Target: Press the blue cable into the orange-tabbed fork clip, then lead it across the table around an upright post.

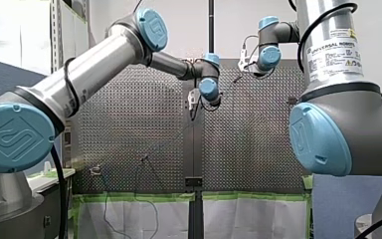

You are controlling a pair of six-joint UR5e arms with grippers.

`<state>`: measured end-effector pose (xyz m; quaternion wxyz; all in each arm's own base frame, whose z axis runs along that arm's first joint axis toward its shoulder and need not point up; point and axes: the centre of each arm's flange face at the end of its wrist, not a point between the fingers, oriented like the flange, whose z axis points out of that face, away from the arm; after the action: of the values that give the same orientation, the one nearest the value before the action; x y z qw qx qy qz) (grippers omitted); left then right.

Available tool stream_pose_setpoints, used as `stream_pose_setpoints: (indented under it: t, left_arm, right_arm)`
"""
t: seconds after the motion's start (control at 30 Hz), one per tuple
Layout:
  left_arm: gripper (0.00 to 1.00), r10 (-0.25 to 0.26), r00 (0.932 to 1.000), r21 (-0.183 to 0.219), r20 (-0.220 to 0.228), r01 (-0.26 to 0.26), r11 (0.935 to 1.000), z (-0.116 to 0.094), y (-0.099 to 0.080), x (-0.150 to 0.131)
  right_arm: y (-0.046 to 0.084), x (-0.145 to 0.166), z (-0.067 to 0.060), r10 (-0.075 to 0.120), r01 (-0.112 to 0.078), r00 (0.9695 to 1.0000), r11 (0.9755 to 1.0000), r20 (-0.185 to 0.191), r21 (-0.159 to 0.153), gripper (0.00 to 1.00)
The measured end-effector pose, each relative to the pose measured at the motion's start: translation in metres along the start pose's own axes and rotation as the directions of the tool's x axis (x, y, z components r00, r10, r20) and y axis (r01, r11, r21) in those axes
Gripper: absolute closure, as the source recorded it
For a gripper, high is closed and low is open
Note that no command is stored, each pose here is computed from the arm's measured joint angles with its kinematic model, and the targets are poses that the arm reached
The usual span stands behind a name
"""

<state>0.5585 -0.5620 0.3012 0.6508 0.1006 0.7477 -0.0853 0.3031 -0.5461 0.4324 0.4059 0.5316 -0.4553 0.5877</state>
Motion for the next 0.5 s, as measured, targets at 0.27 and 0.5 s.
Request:
stream_pose_setpoints:
  t: [0.27,0.5]
  left_arm:
    - [1.00,0.047,0.9972,-0.001,-0.058,-0.047,0.9989,0.001,0.001,0.017]
    - [0.96,-0.005,1.0000,-0.021,0.004,0.005,0.9998,0.005,0.023,-0.013]
  right_arm:
    - [0.000,0.000,0.000,0.001,-0.001,1.0000,1.0000,0.002,0.000,1.00]
    - [0.012,-0.001,0.003,-0.002,0.002,1.0000,0.9995,0.003,-0.032,1.00]
